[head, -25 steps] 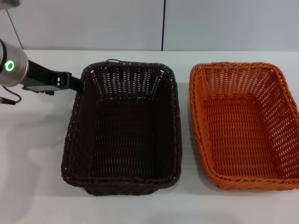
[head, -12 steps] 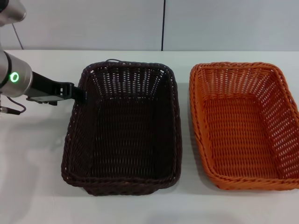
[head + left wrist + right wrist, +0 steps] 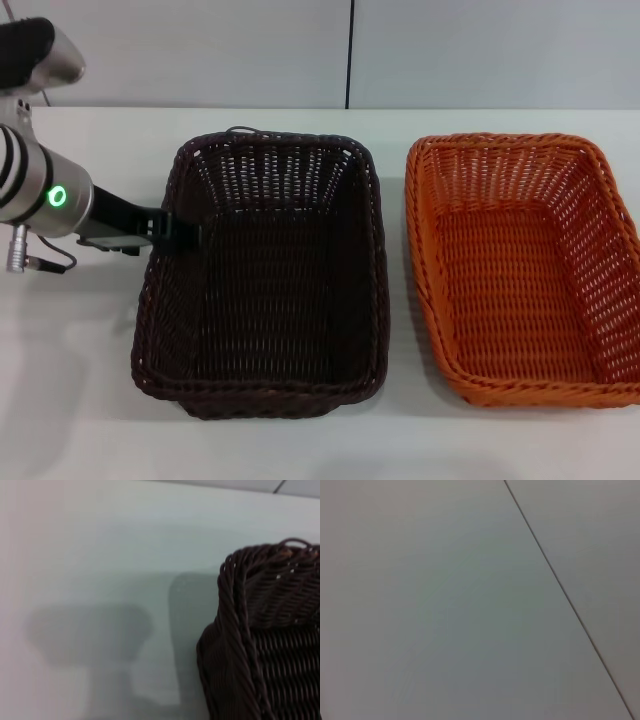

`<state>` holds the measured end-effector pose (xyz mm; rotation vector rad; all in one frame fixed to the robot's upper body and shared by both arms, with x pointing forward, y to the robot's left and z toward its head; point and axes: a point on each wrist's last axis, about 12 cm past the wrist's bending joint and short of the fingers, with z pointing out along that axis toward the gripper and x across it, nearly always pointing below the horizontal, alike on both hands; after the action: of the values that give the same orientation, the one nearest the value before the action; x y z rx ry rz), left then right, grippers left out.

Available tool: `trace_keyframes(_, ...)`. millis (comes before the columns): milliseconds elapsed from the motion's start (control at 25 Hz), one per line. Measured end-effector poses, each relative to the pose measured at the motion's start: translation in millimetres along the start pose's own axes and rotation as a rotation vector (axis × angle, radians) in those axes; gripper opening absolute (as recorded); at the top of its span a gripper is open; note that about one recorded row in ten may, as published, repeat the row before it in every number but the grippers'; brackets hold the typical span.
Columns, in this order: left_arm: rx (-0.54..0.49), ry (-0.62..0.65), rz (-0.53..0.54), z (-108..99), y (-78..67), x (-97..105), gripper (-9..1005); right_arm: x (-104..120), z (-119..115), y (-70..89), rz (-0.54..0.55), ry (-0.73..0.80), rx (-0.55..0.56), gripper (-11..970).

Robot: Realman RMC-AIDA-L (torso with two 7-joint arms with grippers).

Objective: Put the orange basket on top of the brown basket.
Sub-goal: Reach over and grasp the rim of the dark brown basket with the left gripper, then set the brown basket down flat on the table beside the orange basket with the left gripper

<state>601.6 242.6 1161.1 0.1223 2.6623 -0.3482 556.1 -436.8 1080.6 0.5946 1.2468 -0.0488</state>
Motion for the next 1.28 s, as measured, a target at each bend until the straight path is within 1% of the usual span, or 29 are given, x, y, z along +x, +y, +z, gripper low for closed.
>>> trace_keyframes(320, 0.0, 0.047, 0.015, 5.9, -2.3, 4.7, 826, 0.3, 1.1, -0.3, 0.001, 0.006, 0.005, 666)
trace_keyframes(520, 0.001, 0.054, 0.035, 4.6, -2.3, 6.1, 619, 0.1, 1.0, -0.6, 0.002, 0.005, 0.007, 666)
trace_keyframes(800, -0.004, 0.05, 0.068, 1.0, -4.0, 3.3, 381, 0.6, 0.3, -0.7, 0.003, 0.006, 0.009, 665)
trace_keyframes(960, -0.003, 0.008, 0.089, -10.1, -4.4, -3.0, 229, 0.7, 0.3, -0.6, 0.003, 0.006, 0.009, 665)
trace_keyframes(1200, 0.006, -0.085, 0.12, -41.2, 1.3, -17.6, 199, 0.5, 0.7, -0.4, 0.003, 0.004, 0.009, 666)
trace_keyframes(1240, 0.01, -0.12, 0.139, -52.0, 2.3, -22.2, 199, 0.4, 0.8, -0.4, 0.001, 0.004, 0.009, 666)
trace_keyframes(1280, 0.012, -0.136, 0.148, -56.1, 2.4, -24.1, 198, 0.2, 1.0, -0.6, -0.003, 0.004, 0.01, 666)
